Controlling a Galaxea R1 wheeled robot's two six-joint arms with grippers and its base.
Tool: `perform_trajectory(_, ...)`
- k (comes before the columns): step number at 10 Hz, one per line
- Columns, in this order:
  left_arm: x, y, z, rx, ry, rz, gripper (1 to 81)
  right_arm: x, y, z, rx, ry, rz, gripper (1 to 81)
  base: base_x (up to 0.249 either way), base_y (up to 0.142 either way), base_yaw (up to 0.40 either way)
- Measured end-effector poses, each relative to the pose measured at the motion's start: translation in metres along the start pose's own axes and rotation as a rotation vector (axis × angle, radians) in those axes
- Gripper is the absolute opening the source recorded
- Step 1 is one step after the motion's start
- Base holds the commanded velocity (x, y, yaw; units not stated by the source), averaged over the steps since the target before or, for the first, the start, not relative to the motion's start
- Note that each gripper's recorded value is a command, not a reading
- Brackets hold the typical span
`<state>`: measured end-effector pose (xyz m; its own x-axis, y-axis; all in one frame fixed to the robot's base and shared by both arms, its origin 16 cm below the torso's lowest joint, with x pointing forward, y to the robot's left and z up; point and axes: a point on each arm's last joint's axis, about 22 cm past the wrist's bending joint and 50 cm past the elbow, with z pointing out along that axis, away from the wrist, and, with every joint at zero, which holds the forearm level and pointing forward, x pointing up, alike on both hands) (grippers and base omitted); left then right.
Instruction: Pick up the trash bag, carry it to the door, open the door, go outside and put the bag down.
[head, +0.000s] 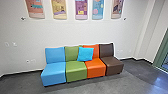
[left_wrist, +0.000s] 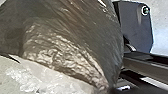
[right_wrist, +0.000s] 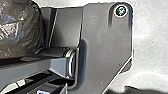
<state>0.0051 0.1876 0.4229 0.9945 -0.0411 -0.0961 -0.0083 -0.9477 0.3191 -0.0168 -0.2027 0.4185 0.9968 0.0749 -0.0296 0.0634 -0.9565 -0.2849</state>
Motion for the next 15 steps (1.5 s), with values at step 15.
perform_trajectory(15, 0.0012, 0.0020, 0.0004, -0.002, 0.001, 0.004, 1.0, 0.0006, -0.0011, 0.0003, 0.001, 0.001, 0.000, 81.1, 0.000, 0.000, -0.309)
